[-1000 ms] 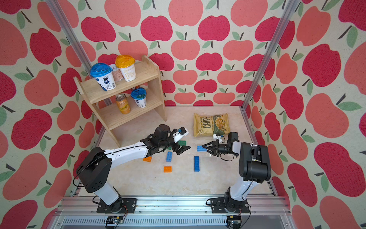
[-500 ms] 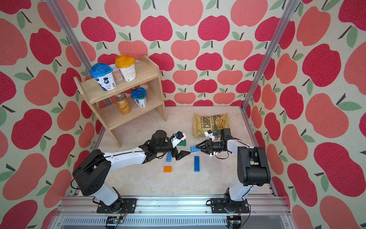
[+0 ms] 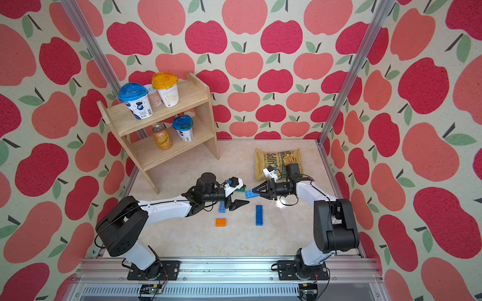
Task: Assemble a rectangle with lego
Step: Pick up the lego brick from the center of the board.
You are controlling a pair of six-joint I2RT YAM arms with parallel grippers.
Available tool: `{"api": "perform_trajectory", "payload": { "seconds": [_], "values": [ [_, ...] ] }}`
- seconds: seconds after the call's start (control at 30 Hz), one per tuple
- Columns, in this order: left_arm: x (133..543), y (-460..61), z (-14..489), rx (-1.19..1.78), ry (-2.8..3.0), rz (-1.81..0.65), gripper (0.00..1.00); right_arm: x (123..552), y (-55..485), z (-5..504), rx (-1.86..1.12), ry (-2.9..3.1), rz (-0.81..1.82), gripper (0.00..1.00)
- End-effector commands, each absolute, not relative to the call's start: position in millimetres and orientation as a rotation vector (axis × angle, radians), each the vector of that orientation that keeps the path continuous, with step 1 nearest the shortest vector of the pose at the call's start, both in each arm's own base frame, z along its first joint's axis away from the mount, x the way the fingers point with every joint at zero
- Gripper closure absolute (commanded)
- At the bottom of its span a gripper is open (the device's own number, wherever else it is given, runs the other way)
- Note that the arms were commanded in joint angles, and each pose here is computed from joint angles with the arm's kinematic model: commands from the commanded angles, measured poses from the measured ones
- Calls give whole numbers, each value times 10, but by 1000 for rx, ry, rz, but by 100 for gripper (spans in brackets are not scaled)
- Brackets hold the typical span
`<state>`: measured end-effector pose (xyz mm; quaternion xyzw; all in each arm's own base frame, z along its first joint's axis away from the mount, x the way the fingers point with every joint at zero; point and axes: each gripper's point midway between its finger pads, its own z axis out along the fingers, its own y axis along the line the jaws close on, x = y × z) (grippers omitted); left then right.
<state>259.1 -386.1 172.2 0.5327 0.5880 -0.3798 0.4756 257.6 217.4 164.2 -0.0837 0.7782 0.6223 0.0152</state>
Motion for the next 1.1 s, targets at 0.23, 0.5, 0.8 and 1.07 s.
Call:
{"api": "perform_trajectory", "payload": {
  "seconds": [0.23, 0.5, 0.8, 1.07],
  "values": [
    [2700, -3987, 1679, 1377, 1433, -889, 38, 2482, 2177, 1701, -257, 2426, 1949, 100],
    [2707, -4043, 1615, 1437, 1466, -848, 44, 2502, 2173, 1657, -246, 2444, 1932, 100],
    [2767, -4048, 1617, 1425, 1492, -809, 73, 2513, 2167, 1579, -233, 2471, 1910, 100],
    [2851, -4013, 1620, 1415, 1530, -776, 100, 2578, 2093, 1526, -183, 2530, 1790, 90]
  ]
}}
